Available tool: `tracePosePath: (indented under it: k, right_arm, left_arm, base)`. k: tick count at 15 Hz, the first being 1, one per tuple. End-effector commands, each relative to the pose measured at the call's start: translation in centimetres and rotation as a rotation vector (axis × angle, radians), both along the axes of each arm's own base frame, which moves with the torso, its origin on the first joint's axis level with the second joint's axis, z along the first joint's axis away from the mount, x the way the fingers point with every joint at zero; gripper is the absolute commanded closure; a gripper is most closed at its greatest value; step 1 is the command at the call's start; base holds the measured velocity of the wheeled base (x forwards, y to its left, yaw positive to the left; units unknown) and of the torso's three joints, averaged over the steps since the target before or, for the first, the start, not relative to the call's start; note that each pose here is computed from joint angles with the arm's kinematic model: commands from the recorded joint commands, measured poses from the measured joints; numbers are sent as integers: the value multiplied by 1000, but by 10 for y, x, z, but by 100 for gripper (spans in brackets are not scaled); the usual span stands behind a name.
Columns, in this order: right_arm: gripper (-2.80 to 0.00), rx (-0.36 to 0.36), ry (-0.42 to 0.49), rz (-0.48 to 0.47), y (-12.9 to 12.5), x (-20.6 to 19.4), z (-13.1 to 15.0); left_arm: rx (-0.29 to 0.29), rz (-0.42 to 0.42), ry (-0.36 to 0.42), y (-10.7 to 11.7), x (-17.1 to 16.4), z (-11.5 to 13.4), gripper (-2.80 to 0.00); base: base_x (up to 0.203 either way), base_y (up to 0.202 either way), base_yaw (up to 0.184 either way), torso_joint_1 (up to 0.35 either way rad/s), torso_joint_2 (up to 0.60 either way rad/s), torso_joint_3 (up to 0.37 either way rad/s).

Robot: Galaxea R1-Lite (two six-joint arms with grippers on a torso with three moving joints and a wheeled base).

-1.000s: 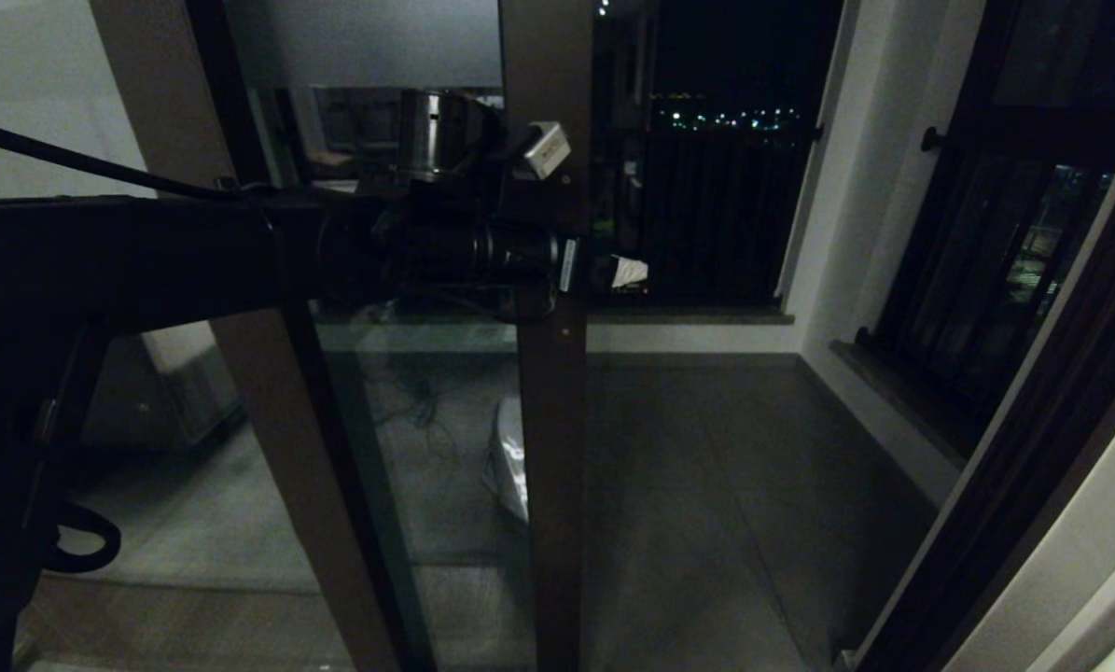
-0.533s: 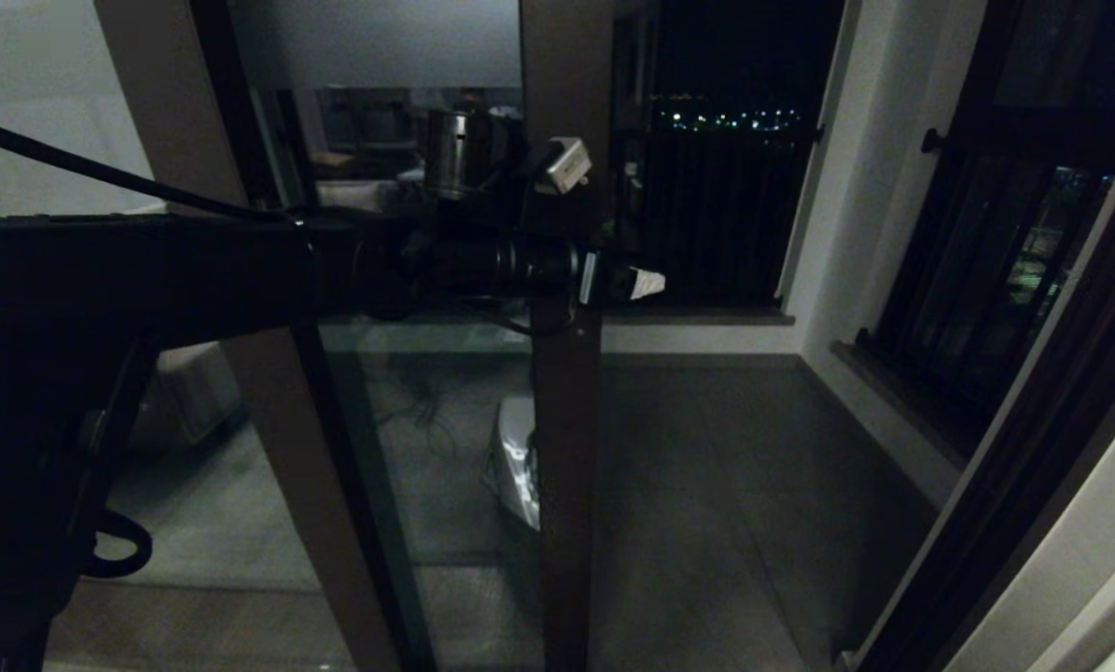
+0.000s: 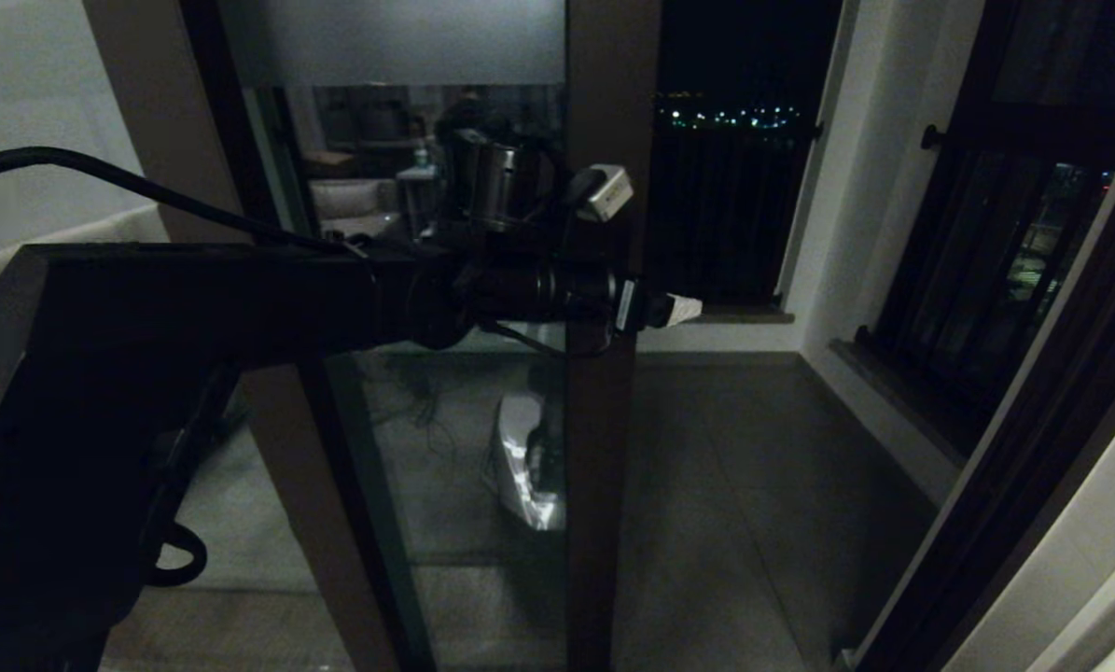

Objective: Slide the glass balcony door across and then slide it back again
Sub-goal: Close the slid door

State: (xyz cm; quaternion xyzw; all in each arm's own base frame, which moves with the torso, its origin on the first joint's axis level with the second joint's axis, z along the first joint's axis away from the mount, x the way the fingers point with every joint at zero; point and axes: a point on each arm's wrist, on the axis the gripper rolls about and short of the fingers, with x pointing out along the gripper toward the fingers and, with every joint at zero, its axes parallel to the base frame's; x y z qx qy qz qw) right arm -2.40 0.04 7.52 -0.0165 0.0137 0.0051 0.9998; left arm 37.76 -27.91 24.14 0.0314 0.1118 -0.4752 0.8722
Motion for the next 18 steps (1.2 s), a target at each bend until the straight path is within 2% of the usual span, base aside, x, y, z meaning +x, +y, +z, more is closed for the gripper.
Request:
tracePosePath:
  k: [1,3,9,13,15,16,18]
  right_arm:
    - [0,-1,3,1,0,0,0]
    - [0,-1,3,2,0,0,0]
    - [0,-1,3,1,0,0,0]
    - [0,-1,3,1,0,0,0]
    - [0,-1,3,1,0,0,0]
    - [0,-1,2,1,0,0,0]
    - [0,-1,2,1,0,0,0]
  left_arm:
    - [5,8,-4,-13,2,-14,-280]
    - [-7,31,-37,-26,-2,-16,-280]
    - [-69,31,-104,-16,-33,33,-280]
    - [-99,104,-156,6,-71,73,-280]
    - [-106,126,-168,32,-102,92,-280]
    - [-112,132,-175,50,-123,102,0]
    - [-112,164,-185,97,-174,112,0]
  base:
    - [0,0,0,0,0,0]
    - [0,0,0,0,0,0]
    - [0,0,0,0,0,0]
    - [0,0,0,0,0,0]
    - [0,0,0,0,0,0]
    - [0,0,0,0,0,0]
    - [0,0,0,0,0,0]
